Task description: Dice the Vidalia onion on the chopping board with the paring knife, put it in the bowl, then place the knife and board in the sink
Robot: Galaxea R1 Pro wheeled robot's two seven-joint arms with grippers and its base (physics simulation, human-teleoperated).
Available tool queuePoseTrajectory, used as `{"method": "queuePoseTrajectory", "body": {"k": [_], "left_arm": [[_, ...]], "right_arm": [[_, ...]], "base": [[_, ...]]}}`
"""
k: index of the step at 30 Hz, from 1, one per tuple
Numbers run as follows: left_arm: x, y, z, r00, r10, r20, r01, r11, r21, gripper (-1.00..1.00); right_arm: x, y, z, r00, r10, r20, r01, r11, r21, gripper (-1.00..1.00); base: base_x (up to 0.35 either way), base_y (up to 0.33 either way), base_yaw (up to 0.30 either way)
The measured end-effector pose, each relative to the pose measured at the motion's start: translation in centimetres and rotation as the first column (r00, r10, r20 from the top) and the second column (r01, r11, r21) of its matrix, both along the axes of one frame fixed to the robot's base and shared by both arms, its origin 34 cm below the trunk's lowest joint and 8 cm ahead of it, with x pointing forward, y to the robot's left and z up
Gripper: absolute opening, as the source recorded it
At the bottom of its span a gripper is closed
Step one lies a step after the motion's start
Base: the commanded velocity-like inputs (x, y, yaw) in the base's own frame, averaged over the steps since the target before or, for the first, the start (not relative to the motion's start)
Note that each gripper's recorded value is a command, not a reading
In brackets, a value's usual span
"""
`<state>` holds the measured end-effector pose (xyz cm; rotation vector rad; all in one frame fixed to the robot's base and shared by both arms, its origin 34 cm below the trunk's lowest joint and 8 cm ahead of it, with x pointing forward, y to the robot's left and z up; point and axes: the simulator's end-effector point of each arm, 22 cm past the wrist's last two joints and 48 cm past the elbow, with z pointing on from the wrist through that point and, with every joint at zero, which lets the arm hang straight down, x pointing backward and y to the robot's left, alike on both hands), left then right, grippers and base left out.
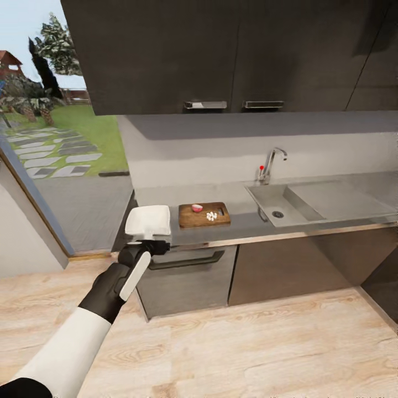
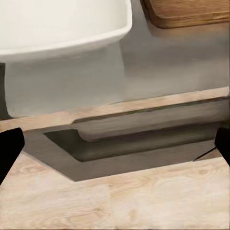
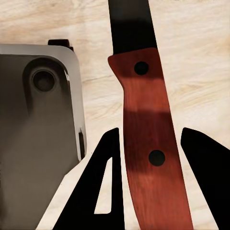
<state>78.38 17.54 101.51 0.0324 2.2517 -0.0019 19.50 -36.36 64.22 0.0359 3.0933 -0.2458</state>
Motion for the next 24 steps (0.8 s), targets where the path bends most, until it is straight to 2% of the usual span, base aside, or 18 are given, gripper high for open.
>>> {"method": "queuePoseTrajectory", "body": {"k": [3,5,7,9,12,17,19,22,24], "left_arm": [[-0.3,-0.2,-3.4,1.000,0.003,-0.006,-0.003,1.000,0.017,1.00],[-2.2,-0.4,-9.8,1.000,-0.013,-0.007,0.014,0.997,0.076,1.00],[-3.9,0.1,-13.7,1.000,-0.008,-0.007,0.009,0.994,0.104,1.00],[-5.4,0.8,-16.2,1.000,0.009,0.009,-0.010,0.994,0.112,1.00],[-7.6,2.2,-19.2,0.999,0.032,0.018,-0.034,0.992,0.124,1.00],[-11.2,3.7,-23.1,0.999,0.037,0.008,-0.038,0.991,0.129,1.00],[-14.0,4.7,-25.2,0.999,0.043,0.015,-0.044,0.990,0.131,1.00],[-17.1,5.4,-26.9,0.999,0.048,0.021,-0.050,0.989,0.141,1.00],[-18.8,5.6,-27.4,0.998,0.050,0.044,-0.056,0.988,0.141,1.00]], "right_arm": [[0.6,0.4,-0.2,1.000,-0.007,0.016,0.007,1.000,0.009,-1.00],[1.1,0.3,-0.3,0.999,-0.021,0.032,0.021,1.000,0.009,-1.00],[1.4,-0.4,-0.2,0.999,-0.021,0.042,0.021,1.000,-0.001,-1.00],[1.6,-0.7,-0.1,0.998,-0.016,0.054,0.017,1.000,-0.006,-1.00],[2.0,-1.0,-0.1,0.997,-0.009,0.070,0.010,1.000,-0.009,-1.00],[2.3,-1.0,0.0,0.997,-0.004,0.081,0.004,1.000,-0.010,-1.00],[2.6,-1.0,0.0,0.996,0.001,0.093,0.000,1.000,-0.010,-1.00],[5.1,-1.1,-0.1,0.986,0.019,0.168,-0.019,1.000,-0.001,-1.00],[7.9,-2.3,-0.1,0.972,0.025,0.235,-0.026,1.000,-0.001,-1.00]], "base": [[-0.021,0.000,0.000],[-0.002,0.000,0.000],[0.000,0.000,0.000],[0.000,0.000,0.000],[0.000,0.000,0.000],[0.000,0.000,0.000],[0.000,0.000,0.000],[0.000,0.000,0.000],[0.000,0.000,0.000]]}}
